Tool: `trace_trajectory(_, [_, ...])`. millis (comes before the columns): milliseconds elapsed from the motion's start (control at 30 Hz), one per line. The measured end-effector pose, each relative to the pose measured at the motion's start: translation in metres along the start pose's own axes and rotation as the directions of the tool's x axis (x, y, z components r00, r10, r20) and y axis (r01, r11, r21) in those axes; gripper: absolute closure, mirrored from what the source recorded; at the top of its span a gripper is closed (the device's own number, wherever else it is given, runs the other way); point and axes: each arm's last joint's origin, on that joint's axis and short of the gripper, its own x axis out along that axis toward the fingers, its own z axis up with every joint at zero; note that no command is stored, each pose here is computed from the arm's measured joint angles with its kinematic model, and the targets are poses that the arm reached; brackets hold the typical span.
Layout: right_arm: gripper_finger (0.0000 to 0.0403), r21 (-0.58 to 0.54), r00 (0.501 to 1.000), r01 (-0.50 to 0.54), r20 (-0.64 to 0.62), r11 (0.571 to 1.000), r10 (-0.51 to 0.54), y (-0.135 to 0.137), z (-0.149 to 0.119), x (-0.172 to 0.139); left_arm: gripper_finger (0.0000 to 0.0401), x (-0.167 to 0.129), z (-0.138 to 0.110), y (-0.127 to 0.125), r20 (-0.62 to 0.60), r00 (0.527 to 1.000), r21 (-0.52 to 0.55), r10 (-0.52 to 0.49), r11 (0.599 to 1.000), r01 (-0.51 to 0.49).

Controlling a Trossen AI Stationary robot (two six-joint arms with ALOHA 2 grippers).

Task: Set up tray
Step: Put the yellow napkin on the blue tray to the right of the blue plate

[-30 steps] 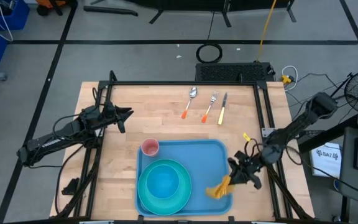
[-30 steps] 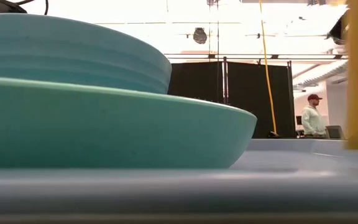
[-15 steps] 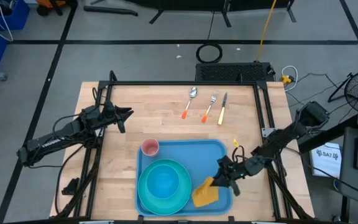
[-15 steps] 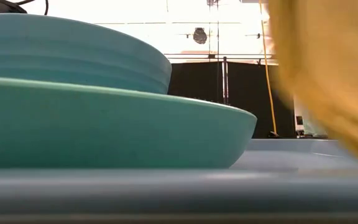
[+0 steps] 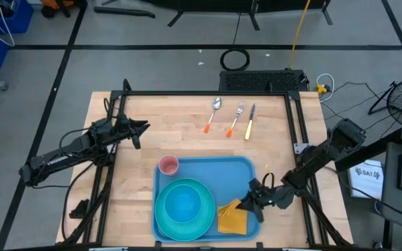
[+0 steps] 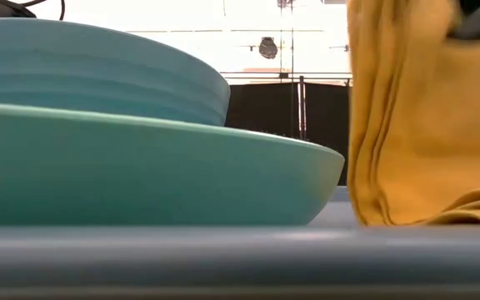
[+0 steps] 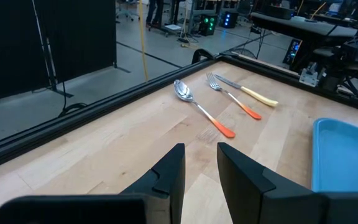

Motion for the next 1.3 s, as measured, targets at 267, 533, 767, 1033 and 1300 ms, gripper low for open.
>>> trace_trajectory(267, [0.04, -0.098, 0.966, 0.252, 0.076, 0.963, -0.245, -0.023, 0.001, 0.001, 0.0304, 0.0, 0.0, 0.0, 0.0, 1.0, 0.0, 0.0, 1.0, 0.0])
trace_trajectory(533, [0.0384, -0.155, 0.914, 0.403, 0.114, 0.902, -0.389, -0.039, 0.004, -0.001, 0.0304, 0.0, 0.0, 0.0, 0.001, 1.0, 0.0, 0.0, 1.0, 0.0])
trace_trajectory(767, [0.0353, -0.155, 0.905, 0.425, 0.104, 0.892, -0.414, -0.042, 0.003, -0.002, 0.0304, 0.0, 0.0, 0.0, 0.0, 1.0, 0.0, 0.0, 1.0, 0.0])
trace_trajectory(1033, [0.0321, -0.191, 0.892, 0.451, 0.101, 0.872, -0.44, -0.051, 0.001, -0.005, 0.0304, 0.0, 0.0, 0.0, 0.001, 1.0, -0.001, 0.0, 1.0, 0.0])
trace_trajectory(1300, [0.0281, -0.184, 0.888, 0.453, 0.171, 0.872, -0.426, -0.065, 0.009, -0.008, 0.0304, 0.0, 0.0, 0.0, 0.001, 1.0, 0.0, 0.0, 1.0, 0.0])
